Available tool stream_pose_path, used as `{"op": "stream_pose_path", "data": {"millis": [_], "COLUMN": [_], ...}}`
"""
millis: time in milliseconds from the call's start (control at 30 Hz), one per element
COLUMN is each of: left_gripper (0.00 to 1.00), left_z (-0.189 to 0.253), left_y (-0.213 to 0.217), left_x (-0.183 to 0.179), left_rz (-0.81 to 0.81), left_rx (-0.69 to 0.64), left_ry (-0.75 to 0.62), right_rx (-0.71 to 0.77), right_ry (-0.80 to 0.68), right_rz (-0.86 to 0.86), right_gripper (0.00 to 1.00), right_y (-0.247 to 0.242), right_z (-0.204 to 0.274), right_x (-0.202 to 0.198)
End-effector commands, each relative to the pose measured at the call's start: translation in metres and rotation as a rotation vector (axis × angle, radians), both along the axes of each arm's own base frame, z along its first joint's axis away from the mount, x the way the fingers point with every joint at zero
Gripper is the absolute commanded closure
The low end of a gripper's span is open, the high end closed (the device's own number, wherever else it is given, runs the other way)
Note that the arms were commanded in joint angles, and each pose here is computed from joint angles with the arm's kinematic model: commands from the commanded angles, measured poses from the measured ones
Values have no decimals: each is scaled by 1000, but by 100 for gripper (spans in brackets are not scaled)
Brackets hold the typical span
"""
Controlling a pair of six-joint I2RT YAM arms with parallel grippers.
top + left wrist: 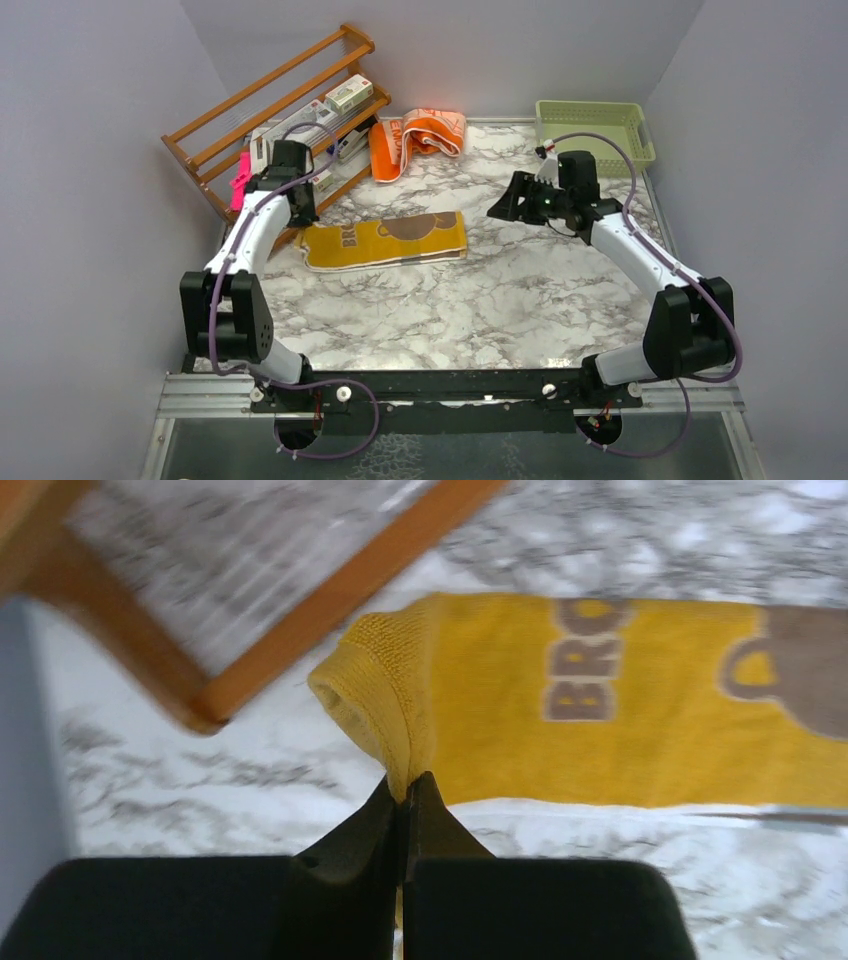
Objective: Roll the towels
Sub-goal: Fold the towel at the center of the board.
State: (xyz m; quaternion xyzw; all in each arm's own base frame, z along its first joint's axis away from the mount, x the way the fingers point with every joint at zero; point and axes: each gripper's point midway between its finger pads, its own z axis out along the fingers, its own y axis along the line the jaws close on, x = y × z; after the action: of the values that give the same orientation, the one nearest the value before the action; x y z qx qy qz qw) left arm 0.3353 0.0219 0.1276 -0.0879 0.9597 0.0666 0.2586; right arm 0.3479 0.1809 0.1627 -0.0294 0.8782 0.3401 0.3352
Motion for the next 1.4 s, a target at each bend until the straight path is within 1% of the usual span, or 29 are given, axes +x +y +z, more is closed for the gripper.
{"op": "stream_pose_path", "data": {"millis": [0,133,267,367,467,667,900,1333,1367], "left_gripper": [100,100,100,100,100,100,100,100,98], "left_z": [3,10,-11,-25,-34,-35,-29,-60,-61], "left_y": [-92,-157,-211,-249,-277,-318,-340,-341,-341], "left_x": [19,34,44,45,48,54,58,66,67], "left_rz": [-180,-283,-327,-362,-387,-425,-430,-365,-361], "left_rx": [-206,-259,-329,-367,-377,-422,-484,-474,-475], "left_ry": [19,23,95,138,156,145,133,154,152], "right_rx": [-21,-40,-46,-53,-59,-70,-72,-71,-72], "right_ry": [-4,0,14,18,29,45,62,65,65], "right_rz": [21,20,23,20,22,26,35,46,47], "right_gripper": [36,36,36,36,36,36,36,36,35], "right_y": [5,4,4,3,3,3,3,4,4], "right_z": [5,4,-1,-4,-9,-17,-26,-28,-28], "right_x": [3,6,8,9,10,9,7,5,4]}}
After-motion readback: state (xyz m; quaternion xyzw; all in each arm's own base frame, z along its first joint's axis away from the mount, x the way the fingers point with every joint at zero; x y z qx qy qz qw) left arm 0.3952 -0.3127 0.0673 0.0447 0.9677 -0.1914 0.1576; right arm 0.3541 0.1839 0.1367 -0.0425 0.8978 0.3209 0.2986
